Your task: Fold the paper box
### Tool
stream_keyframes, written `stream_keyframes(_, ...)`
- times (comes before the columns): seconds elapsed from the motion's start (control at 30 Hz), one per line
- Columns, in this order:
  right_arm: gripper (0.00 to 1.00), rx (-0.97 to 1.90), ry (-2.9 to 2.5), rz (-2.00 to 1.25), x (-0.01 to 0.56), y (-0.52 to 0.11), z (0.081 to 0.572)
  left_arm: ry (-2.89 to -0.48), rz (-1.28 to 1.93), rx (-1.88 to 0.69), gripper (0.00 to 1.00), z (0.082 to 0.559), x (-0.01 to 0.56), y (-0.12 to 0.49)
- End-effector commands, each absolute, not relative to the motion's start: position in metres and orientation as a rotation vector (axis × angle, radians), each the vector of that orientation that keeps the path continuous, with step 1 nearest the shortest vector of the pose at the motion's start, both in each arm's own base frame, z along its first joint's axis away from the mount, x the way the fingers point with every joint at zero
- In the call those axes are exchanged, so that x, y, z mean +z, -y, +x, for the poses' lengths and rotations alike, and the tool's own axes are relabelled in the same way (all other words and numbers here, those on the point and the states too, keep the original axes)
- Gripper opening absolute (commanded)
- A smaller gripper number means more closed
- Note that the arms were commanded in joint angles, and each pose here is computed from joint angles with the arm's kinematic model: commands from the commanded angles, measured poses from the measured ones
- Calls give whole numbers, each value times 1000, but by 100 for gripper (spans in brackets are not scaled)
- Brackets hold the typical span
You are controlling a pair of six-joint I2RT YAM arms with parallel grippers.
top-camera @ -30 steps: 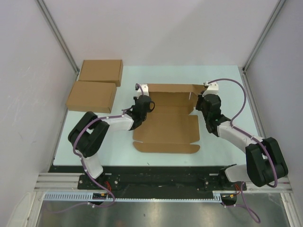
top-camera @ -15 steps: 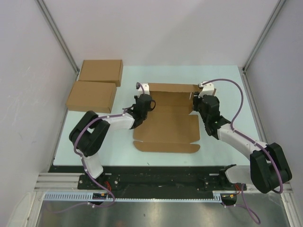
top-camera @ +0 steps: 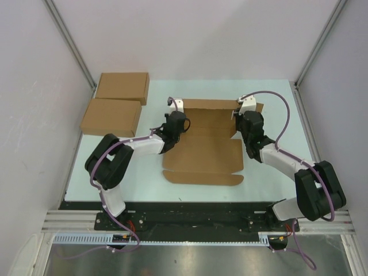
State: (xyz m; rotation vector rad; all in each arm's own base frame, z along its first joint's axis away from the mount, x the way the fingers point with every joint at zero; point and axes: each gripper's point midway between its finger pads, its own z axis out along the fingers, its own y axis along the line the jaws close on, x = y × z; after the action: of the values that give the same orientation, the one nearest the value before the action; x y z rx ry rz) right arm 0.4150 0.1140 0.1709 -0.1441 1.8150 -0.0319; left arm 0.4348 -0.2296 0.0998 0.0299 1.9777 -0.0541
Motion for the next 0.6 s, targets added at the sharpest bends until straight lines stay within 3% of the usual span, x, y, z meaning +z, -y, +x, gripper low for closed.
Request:
stream_keyframes(0.0, 10, -9, -1723, -91, 201, -115, 434, -1933, 49, -65, 0, 446, 121, 235)
stream_keyframes(0.27, 0, 85, -1743, -62, 195, -121, 436, -1933, 51, -72, 0, 448, 123, 238)
stream_keyframes(0.57, 0, 345, -1799, 114, 184, -131, 435, -1927, 46, -96, 0, 449, 126, 241)
